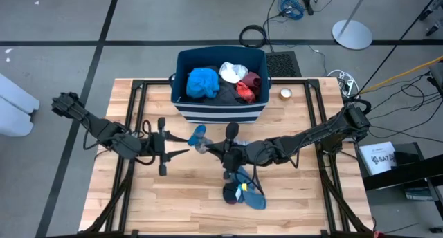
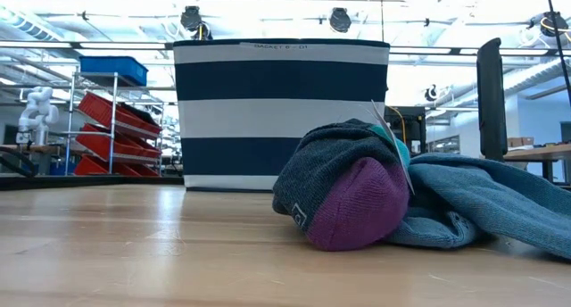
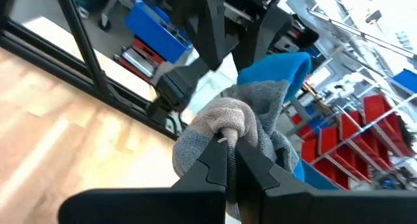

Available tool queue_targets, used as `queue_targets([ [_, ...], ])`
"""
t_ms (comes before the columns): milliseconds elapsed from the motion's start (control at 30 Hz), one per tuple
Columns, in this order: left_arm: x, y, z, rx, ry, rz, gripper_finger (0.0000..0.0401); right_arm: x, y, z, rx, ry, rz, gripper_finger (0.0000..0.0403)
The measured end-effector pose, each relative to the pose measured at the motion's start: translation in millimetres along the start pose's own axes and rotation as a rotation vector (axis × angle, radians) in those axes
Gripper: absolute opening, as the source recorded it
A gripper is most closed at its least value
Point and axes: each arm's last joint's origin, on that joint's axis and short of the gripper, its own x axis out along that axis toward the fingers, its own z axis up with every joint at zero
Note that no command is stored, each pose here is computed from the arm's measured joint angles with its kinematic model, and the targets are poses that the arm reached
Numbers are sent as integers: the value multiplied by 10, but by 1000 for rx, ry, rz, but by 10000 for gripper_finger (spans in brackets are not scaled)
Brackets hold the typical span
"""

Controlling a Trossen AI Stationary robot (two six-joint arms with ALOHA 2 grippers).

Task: Sort clothes
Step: Put the blue and gray sock into the blue laundry bin

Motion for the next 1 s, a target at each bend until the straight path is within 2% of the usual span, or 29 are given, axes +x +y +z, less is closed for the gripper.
queue_targets([
  [167, -112, 82, -12, -28, 9, 2, 141, -9, -14, 3, -59, 10, -15, 0],
  [333, -180, 132, -17, -46, 9, 4, 141, -21, -239, -6, -33, 20, -79, 0],
  [500, -171, 127, -20, -44, 12, 5, 141, 39, -636, -139, -44, 60, -176, 0],
  [733, -169, 125, -21, -43, 14, 5, 141, 24, -1350, -413, -17, 145, -356, 0],
  [1000, -168, 126, -22, -43, 14, 5, 141, -117, -2043, -803, 153, 242, -538, 0],
])
